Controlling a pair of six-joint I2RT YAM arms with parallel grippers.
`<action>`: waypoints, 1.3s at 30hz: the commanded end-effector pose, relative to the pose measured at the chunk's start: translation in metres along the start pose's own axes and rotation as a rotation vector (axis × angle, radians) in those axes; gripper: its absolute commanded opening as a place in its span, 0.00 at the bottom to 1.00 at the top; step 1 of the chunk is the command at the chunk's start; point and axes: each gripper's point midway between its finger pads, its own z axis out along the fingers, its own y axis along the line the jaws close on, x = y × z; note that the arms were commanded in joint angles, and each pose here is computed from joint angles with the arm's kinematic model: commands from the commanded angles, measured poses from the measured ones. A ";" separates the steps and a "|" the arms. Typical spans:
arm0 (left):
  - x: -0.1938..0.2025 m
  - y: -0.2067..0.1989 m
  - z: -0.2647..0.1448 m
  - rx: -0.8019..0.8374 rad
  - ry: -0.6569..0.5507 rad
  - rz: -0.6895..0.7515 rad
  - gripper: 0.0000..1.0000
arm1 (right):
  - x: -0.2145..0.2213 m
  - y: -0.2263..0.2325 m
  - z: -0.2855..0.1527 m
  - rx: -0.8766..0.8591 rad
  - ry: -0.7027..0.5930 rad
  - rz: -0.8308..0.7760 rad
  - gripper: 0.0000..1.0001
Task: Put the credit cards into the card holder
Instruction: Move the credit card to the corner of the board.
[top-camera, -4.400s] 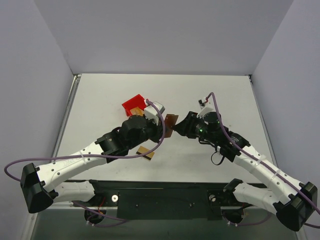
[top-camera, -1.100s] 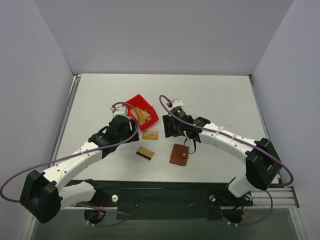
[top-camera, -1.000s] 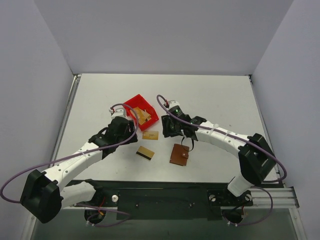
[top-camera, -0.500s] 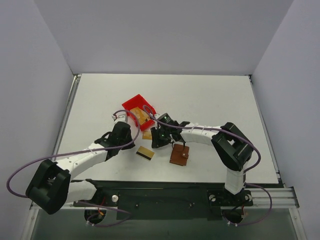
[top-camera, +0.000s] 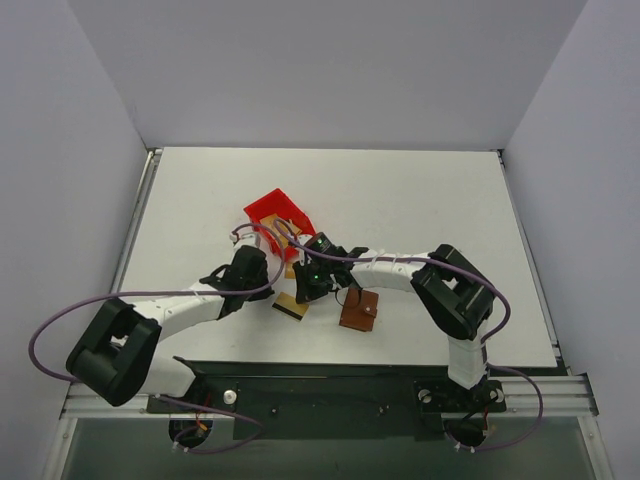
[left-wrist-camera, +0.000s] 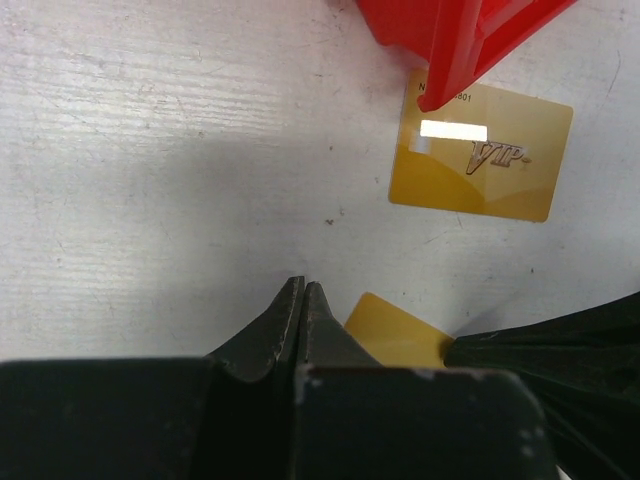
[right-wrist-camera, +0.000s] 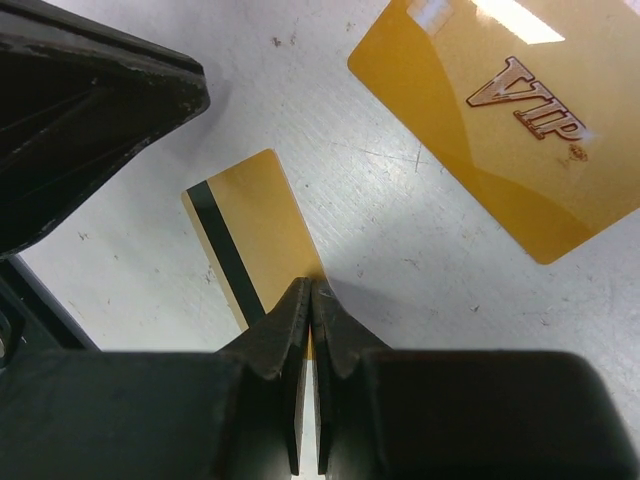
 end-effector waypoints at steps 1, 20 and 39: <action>-0.015 -0.011 0.007 0.031 -0.053 -0.033 0.00 | -0.002 -0.006 0.000 0.041 -0.010 -0.023 0.00; 0.041 -0.014 0.003 0.073 0.076 -0.037 0.00 | 0.034 0.011 -0.001 -0.036 0.068 -0.013 0.00; 0.046 -0.013 -0.010 0.043 0.058 -0.025 0.00 | -0.016 0.023 -0.032 -0.114 -0.132 0.037 0.00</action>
